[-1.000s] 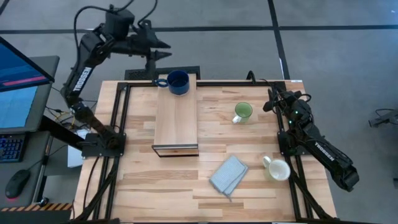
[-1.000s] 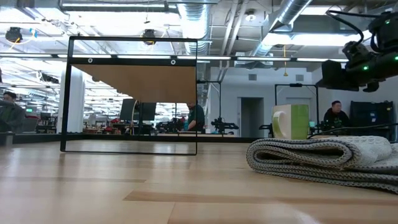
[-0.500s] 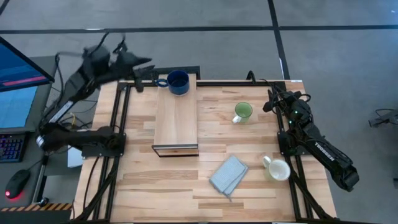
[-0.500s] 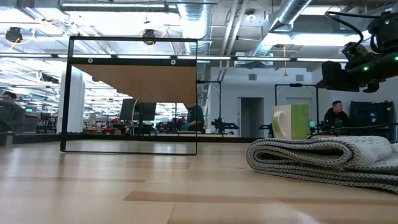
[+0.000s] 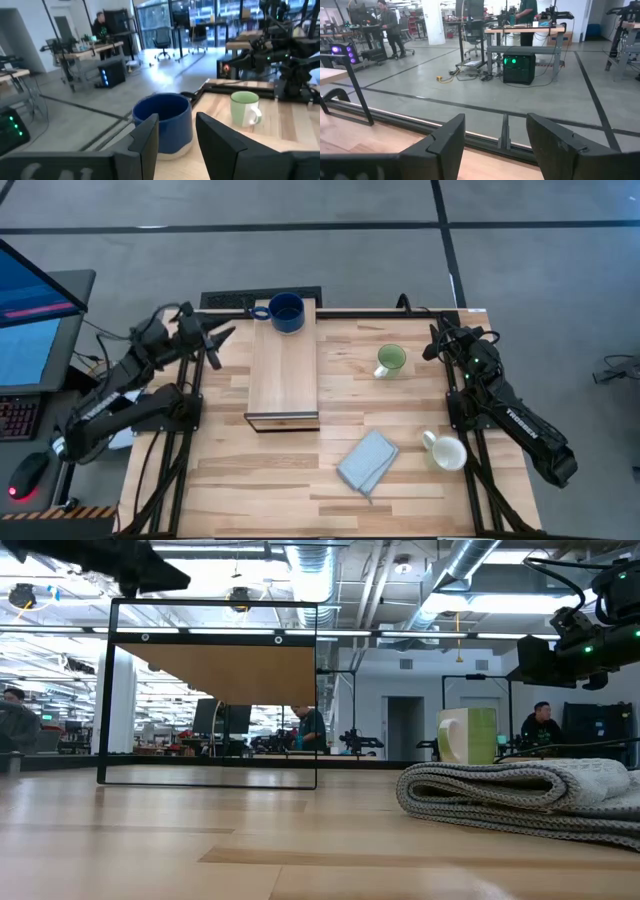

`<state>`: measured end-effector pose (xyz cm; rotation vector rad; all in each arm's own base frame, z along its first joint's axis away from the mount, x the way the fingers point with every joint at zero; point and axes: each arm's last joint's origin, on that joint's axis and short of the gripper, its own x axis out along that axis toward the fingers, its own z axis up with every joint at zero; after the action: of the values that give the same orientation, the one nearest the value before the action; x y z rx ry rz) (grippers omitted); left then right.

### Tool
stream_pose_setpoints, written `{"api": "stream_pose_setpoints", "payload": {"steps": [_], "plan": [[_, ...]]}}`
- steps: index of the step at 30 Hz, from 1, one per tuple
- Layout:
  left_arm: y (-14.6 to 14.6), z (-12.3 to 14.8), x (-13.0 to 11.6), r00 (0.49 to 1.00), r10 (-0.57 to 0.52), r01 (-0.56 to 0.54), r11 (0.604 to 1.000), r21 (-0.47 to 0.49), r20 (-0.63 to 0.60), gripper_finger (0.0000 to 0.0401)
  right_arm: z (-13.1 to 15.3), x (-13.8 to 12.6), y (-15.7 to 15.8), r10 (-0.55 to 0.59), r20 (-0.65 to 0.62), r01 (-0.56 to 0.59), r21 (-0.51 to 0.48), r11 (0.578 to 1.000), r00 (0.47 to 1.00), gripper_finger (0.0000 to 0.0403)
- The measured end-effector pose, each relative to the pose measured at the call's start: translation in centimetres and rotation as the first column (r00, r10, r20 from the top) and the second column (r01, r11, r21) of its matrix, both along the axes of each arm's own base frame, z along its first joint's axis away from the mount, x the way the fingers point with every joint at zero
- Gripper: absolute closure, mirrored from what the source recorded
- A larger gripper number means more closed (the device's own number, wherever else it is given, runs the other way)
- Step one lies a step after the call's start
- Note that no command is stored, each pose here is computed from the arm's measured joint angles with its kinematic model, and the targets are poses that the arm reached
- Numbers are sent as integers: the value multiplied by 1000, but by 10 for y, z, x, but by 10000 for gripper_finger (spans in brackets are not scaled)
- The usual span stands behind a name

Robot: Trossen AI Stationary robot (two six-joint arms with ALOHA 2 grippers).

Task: Stack small to large cups/mugs on shelf
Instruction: Put the white green mug on the shelf

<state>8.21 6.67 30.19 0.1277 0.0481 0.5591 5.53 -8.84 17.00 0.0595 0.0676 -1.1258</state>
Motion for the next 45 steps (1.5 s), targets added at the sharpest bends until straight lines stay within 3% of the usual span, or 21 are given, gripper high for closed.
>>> {"api": "stream_pose_setpoints", "payload": {"steps": [12, 15, 19, 22, 35, 45], "plan": [[-15, -61, -17, 999, 0, 1, 1000, -9, 48, 278, 0, 0, 0, 16, 33, -16, 15, 1000, 999, 168], [-17, -71, -19, 998, 9, -8, 1000, -14, 65, 278, 2, 3, 2, 123, 53, -124, 8, 992, 991, 168], [-17, -81, -20, 997, 16, -14, 999, -29, 82, 278, 13, 8, 6, 337, 104, -335, -43, 941, 936, 168], [-17, -86, -19, 997, 17, -15, 999, -39, 74, 278, 31, 7, 11, 389, 116, -387, -41, 921, 914, 168], [-16, -94, -19, 1000, 28, -28, 996, -84, 8, 278, 100, 6, 26, 439, 73, -444, 229, 866, 895, 168], [-16, -96, -20, 1000, 28, -29, 996, -89, -9, 278, 113, 24, 18, 525, -52, -448, 454, 770, 850, 168]]}}
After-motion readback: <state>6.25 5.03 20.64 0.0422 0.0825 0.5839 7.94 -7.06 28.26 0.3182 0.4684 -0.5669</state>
